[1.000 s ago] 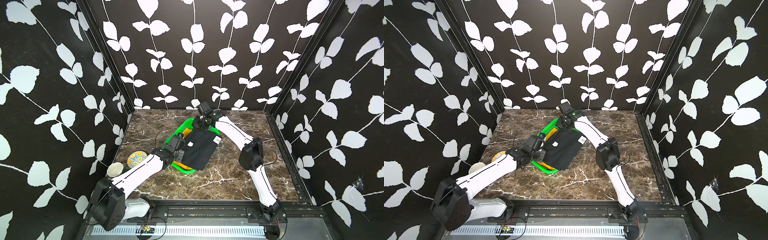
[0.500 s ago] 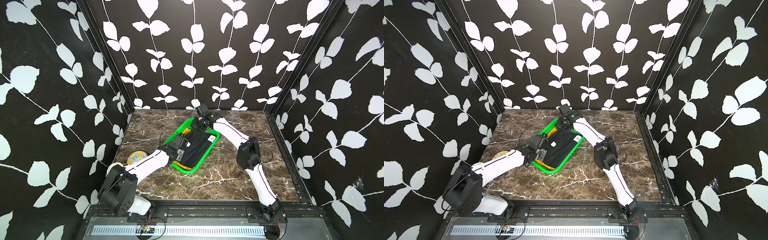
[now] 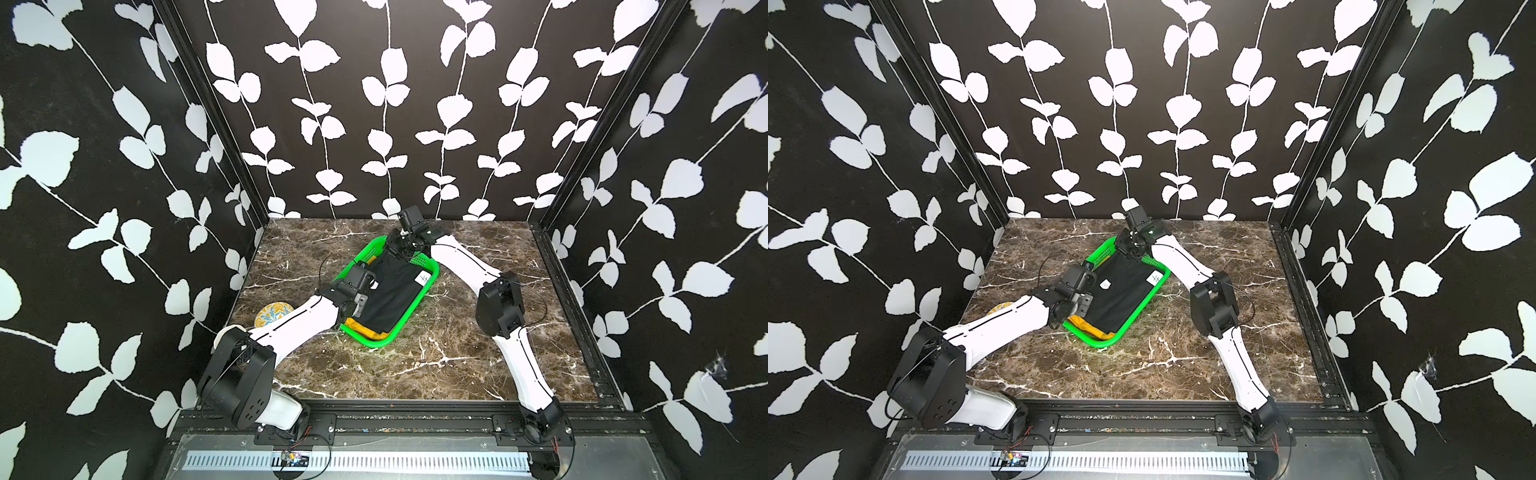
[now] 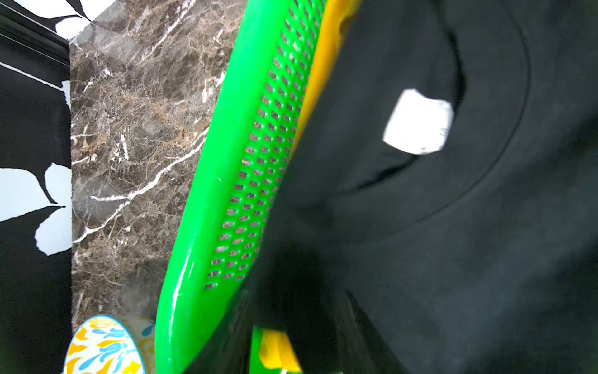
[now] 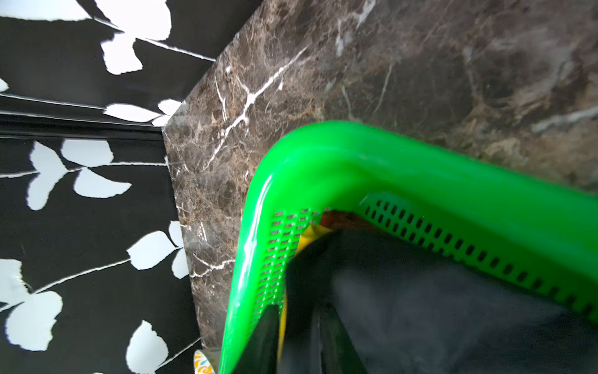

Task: Put the folded t-shirts into the basket
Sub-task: Place the T-shirt in the bin, then adjust the bin at the center of the board.

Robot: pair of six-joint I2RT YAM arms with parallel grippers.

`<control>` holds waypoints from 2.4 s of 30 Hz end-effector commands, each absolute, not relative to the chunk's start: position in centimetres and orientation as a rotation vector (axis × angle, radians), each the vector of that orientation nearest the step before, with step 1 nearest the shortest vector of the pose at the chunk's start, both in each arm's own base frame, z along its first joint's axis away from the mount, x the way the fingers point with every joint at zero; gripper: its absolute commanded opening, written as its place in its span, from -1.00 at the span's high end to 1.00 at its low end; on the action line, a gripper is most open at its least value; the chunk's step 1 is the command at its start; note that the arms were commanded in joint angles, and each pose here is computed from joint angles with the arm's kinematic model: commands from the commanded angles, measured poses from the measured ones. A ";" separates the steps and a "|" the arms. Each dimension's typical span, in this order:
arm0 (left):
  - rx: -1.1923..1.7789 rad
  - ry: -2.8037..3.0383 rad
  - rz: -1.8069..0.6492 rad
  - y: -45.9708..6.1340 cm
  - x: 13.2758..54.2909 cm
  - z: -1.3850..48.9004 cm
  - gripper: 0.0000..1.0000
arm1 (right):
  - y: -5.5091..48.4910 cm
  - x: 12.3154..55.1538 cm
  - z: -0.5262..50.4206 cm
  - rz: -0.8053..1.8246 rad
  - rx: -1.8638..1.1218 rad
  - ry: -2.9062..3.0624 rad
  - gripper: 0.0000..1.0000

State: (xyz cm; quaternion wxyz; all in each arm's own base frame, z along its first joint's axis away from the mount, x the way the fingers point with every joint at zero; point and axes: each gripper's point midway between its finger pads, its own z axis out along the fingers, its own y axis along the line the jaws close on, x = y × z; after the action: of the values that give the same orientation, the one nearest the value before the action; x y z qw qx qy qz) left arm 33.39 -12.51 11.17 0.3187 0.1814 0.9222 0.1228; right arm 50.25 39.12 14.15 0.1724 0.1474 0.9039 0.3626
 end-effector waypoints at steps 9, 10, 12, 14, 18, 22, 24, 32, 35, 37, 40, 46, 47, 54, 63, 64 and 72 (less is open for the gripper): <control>0.503 2.163 -0.125 -16.0 30.9 20.7 0.07 | 32.2 48.2 20.3 0.977 0.288 2.500 0.25; 0.538 2.146 -0.213 -17.3 30.5 20.9 0.09 | 31.5 47.4 19.8 0.932 0.261 2.539 0.25; 0.622 2.124 -0.360 -19.7 29.8 20.7 0.12 | 30.4 45.6 19.0 0.856 0.220 2.617 0.23; 0.736 2.108 -0.470 -22.2 28.9 19.9 0.13 | 29.3 43.2 17.7 0.792 0.173 2.727 0.23; 0.878 2.157 -0.514 -25.2 28.2 16.7 0.22 | 27.5 41.1 15.8 0.642 0.079 2.863 0.27; 0.952 2.176 -0.537 -27.5 28.0 14.2 0.26 | 26.5 40.5 13.1 0.514 0.051 2.983 0.34; 0.983 2.177 -0.580 -28.8 27.3 13.2 0.29 | 26.4 40.7 12.1 0.474 0.058 3.006 0.38; 0.991 2.355 -0.422 -27.2 27.2 7.6 0.37 | 26.8 41.4 8.9 0.402 0.044 3.063 0.54; 0.942 2.443 -0.292 -25.4 27.6 5.7 0.45 | 26.6 41.3 7.6 0.359 0.042 3.082 0.57; 0.922 2.479 -0.232 -24.6 27.6 5.0 0.46 | 26.3 41.2 6.7 0.333 0.042 3.098 0.58; 0.904 2.522 -0.132 -23.1 27.6 4.1 0.48 | 25.7 41.0 5.8 0.280 0.037 3.121 0.59; 0.882 2.580 0.025 -20.4 27.0 3.3 0.49 | 24.5 41.0 6.4 0.214 0.032 3.101 0.60; 0.863 2.578 0.050 -20.0 27.1 3.6 0.49 | 24.5 40.8 6.8 0.228 0.028 3.099 0.60; 0.813 2.453 -0.138 -21.1 26.5 8.9 0.19 | 26.5 38.7 11.3 0.564 -0.008 3.007 0.51; 0.611 2.263 -0.242 -19.0 25.3 17.4 -0.04 | 22.8 40.1 18.0 0.454 -0.125 2.723 0.11; 0.577 2.253 -0.211 -18.4 25.5 17.5 -0.11 | 22.4 40.7 18.4 0.405 -0.178 2.680 0.09; 0.056 2.343 -0.034 -9.6 27.6 16.4 -0.32 | 22.9 44.2 16.3 0.281 -0.467 2.632 -0.10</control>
State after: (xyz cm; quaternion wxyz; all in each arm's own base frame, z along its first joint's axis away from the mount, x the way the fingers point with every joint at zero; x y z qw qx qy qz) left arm 28.02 -12.88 17.55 0.4026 0.1006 0.9089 -0.0418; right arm 42.61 23.09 18.12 0.2226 -0.1231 0.9572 0.1384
